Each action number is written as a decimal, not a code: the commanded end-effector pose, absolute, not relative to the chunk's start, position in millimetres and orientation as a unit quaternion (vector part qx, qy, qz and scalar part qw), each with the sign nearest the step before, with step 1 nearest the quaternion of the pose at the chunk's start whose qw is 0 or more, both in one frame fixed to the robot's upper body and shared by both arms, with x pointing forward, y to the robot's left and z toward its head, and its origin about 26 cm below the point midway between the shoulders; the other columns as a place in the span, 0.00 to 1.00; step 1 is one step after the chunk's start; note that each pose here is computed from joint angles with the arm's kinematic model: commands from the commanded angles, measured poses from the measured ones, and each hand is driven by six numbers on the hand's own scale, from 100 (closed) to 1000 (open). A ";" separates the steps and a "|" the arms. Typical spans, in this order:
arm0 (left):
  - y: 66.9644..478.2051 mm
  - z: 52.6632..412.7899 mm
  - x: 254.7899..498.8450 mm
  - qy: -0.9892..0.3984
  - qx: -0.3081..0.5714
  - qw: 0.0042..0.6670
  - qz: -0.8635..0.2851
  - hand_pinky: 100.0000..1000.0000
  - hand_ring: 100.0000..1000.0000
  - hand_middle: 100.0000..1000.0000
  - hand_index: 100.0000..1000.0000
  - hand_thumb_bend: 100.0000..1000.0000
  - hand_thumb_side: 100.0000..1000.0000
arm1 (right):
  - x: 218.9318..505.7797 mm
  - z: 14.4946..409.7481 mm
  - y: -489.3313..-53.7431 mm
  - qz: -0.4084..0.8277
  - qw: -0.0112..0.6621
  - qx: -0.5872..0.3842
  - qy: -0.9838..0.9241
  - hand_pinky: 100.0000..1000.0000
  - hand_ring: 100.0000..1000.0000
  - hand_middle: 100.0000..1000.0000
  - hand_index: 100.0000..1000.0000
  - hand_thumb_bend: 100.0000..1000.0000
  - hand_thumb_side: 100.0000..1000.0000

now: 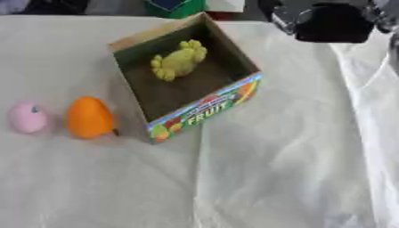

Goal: Pick up objects on the table and place them in the box.

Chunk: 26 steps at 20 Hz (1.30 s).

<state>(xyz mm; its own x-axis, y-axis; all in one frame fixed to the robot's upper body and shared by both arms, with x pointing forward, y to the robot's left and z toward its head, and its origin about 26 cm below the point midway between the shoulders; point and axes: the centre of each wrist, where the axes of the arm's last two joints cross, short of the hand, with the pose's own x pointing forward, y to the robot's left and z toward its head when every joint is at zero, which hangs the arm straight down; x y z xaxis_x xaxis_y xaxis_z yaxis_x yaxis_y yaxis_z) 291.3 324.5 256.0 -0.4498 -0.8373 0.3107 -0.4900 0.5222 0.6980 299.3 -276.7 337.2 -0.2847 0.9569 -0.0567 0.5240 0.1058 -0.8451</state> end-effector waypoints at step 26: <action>291.2 301.8 295.5 -0.775 0.445 0.207 -0.399 0.57 0.77 0.77 0.89 0.44 0.89 | 289.5 308.8 -319.9 0.135 0.255 -0.537 -0.793 0.66 0.73 0.65 0.80 0.00 0.62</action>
